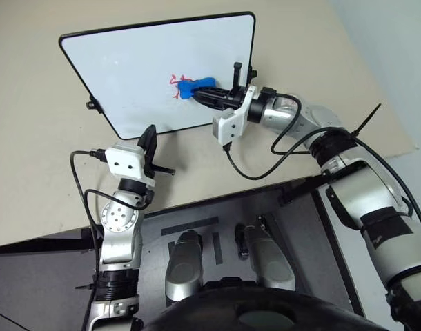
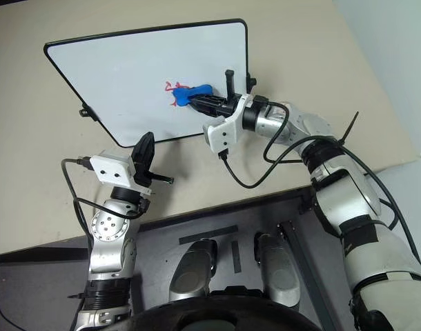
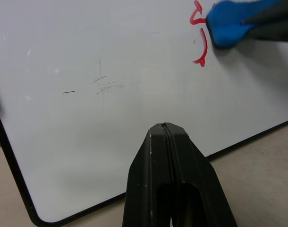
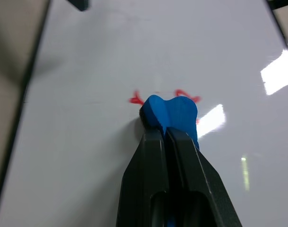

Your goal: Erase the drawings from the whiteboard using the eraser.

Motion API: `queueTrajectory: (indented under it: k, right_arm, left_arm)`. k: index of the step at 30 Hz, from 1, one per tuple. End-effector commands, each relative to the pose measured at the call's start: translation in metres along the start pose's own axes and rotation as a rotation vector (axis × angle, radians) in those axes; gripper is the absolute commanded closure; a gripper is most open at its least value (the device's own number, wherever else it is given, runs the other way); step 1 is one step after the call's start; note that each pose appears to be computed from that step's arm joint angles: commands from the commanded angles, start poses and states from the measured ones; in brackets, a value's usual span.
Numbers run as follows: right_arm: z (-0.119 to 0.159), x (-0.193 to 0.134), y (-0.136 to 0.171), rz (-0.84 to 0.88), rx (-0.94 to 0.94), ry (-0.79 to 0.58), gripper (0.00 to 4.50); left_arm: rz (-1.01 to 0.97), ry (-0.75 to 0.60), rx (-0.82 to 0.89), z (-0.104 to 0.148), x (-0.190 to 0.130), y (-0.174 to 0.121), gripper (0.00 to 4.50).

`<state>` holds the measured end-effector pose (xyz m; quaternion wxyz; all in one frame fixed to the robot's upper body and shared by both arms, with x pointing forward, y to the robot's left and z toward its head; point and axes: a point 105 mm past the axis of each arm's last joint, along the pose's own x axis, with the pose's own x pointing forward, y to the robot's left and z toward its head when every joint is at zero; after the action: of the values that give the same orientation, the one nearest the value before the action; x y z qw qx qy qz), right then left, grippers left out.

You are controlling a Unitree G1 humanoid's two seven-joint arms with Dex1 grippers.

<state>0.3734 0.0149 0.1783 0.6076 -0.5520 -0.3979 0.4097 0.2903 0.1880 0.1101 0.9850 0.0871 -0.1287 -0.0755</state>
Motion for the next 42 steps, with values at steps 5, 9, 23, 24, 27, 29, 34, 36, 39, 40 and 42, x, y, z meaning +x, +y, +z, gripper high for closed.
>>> queueTrajectory:
  k: [5, 9, 23, 24, 27, 29, 34, 36, 39, 40, 42]
  right_arm:
    - [0.001, 0.003, -0.042, -0.172, -0.064, -0.018, 4.45]
    - [0.006, 0.008, -0.018, -0.089, -0.006, -0.034, 4.45]
    - [0.006, 0.015, 0.021, 0.038, 0.076, -0.006, 4.45]
    - [0.006, 0.017, 0.015, 0.012, 0.065, -0.011, 4.45]
    - [0.008, 0.019, -0.003, -0.060, 0.031, -0.028, 4.45]
    - [0.012, 0.021, -0.020, -0.131, -0.004, -0.047, 4.45]
    - [0.020, 0.023, -0.044, -0.228, -0.056, -0.087, 4.45]
    - [0.022, 0.024, -0.039, -0.215, -0.056, -0.096, 4.45]
    - [0.023, 0.027, -0.020, -0.145, -0.032, -0.094, 4.45]
    - [0.023, 0.027, -0.012, -0.112, -0.019, -0.091, 4.45]
    - [0.023, 0.027, 0.007, -0.044, 0.002, -0.084, 4.45]
  left_arm:
    - [-0.010, -0.068, 0.009, 0.016, 0.006, -0.003, 4.50]
    - [-0.014, -0.070, 0.008, 0.016, 0.007, -0.004, 4.50]
    - [-0.013, -0.074, 0.010, 0.017, 0.008, -0.004, 4.50]
    - [-0.013, -0.074, 0.010, 0.017, 0.008, -0.004, 4.50]
    - [-0.015, -0.075, 0.010, 0.017, 0.009, -0.004, 4.50]
    - [-0.017, -0.076, 0.009, 0.018, 0.009, -0.005, 4.50]
    - [-0.021, -0.079, 0.006, 0.018, 0.010, -0.006, 4.50]
    - [-0.022, -0.080, 0.005, 0.018, 0.010, -0.006, 4.50]
    - [-0.022, -0.080, 0.005, 0.018, 0.011, -0.007, 4.50]
    - [-0.022, -0.080, 0.005, 0.018, 0.011, -0.007, 4.50]
    - [-0.020, -0.080, 0.005, 0.018, 0.011, -0.007, 4.50]
